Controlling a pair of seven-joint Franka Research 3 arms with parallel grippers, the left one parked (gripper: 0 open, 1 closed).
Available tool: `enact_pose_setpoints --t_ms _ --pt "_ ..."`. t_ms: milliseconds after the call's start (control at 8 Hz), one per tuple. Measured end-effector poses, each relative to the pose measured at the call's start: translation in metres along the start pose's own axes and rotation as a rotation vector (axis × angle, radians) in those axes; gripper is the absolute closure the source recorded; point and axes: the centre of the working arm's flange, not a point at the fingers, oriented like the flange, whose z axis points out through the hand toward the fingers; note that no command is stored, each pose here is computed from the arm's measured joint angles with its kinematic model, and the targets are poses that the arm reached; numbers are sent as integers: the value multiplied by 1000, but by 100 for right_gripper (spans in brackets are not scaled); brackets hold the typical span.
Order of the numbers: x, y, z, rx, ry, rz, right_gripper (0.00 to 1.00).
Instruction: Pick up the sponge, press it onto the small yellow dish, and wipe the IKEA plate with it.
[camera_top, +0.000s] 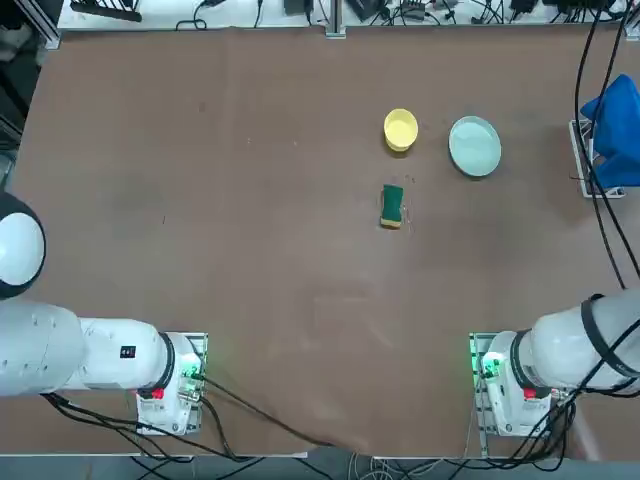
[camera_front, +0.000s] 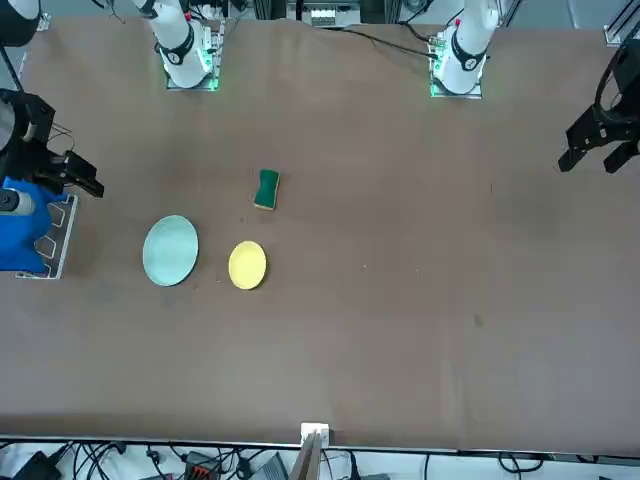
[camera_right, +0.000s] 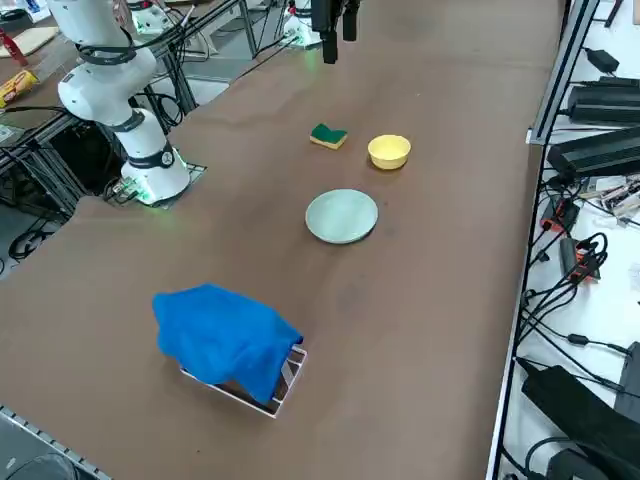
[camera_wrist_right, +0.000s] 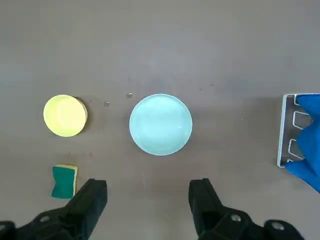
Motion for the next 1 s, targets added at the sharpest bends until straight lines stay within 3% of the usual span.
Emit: enact_pose_setpoints --t_ms 1000 --pt "1 6 0 1 4 -4 0"
